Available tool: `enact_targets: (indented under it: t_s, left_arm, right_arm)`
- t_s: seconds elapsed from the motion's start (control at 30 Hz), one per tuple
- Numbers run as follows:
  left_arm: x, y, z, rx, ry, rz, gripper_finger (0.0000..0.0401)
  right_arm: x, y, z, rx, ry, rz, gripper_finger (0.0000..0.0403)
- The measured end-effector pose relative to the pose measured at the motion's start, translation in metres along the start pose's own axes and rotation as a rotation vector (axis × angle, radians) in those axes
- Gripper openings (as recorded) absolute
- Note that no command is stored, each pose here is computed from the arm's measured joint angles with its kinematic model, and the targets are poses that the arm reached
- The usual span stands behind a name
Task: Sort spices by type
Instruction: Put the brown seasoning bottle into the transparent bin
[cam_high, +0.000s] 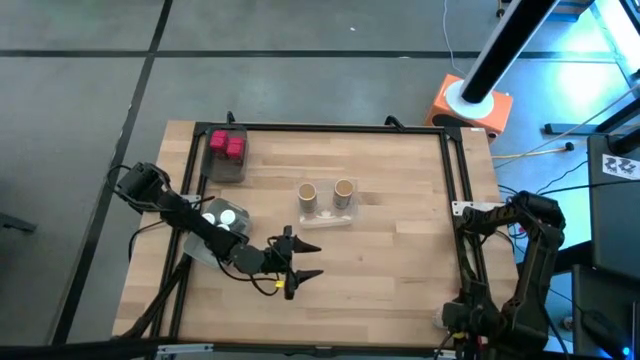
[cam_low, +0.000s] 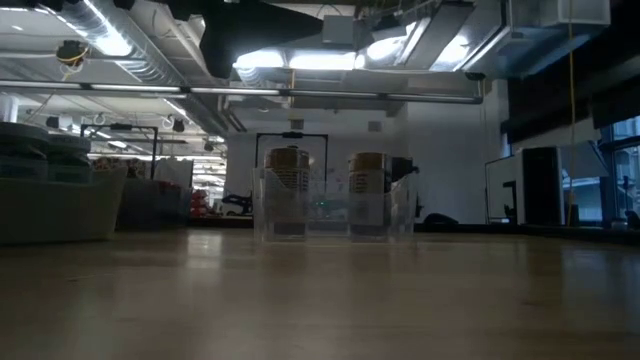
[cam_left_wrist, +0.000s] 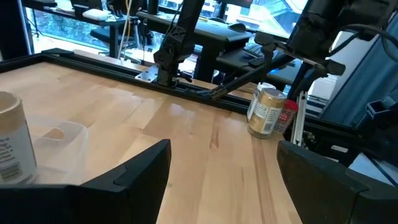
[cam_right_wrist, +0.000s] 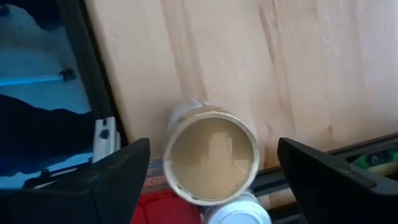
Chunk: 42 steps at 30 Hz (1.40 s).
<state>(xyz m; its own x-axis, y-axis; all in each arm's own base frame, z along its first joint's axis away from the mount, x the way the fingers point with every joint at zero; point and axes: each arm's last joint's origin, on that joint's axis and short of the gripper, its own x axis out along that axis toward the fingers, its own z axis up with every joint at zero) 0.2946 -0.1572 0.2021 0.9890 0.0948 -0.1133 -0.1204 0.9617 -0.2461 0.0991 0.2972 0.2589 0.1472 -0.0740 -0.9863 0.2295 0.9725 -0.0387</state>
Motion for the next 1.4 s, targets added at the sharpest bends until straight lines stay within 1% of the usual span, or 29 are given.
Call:
enact_targets:
  t_s: [0.33, 0.53, 0.8, 1.0, 1.1, 1.23, 1.4]
  left_arm:
    - [0.000, 0.000, 0.000, 0.000, 0.000, 0.000, 0.0276]
    - [0.000, 0.000, 0.000, 0.000, 0.000, 0.000, 0.0276]
    - [0.000, 0.000, 0.000, 0.000, 0.000, 0.000, 0.0276]
    - [0.000, 0.000, 0.000, 0.000, 0.000, 0.000, 0.0276]
    - [0.000, 0.000, 0.000, 0.000, 0.000, 0.001, 0.0276]
    - [0.000, 0.000, 0.000, 0.000, 0.000, 0.001, 0.0276]
    - [0.000, 0.000, 0.000, 0.001, 0.000, 0.001, 0.0276]
  right_arm:
    - [0.003, -0.001, -0.001, 0.001, 0.011, -0.019, 0.0353]
    - [0.020, -0.005, -0.006, 0.013, 0.075, -0.048, 0.0353]
    - [0.035, -0.008, -0.008, 0.011, 0.063, -0.063, 0.0353]
    - [0.047, -0.007, -0.010, 0.015, 0.055, -0.034, 0.0353]
    - [0.048, -0.007, -0.009, 0.016, 0.050, -0.029, 0.0337]
    - [0.048, -0.007, -0.007, 0.026, 0.045, -0.019, 0.0285]
    - [0.047, -0.005, -0.001, 0.017, 0.033, -0.006, 0.0284]
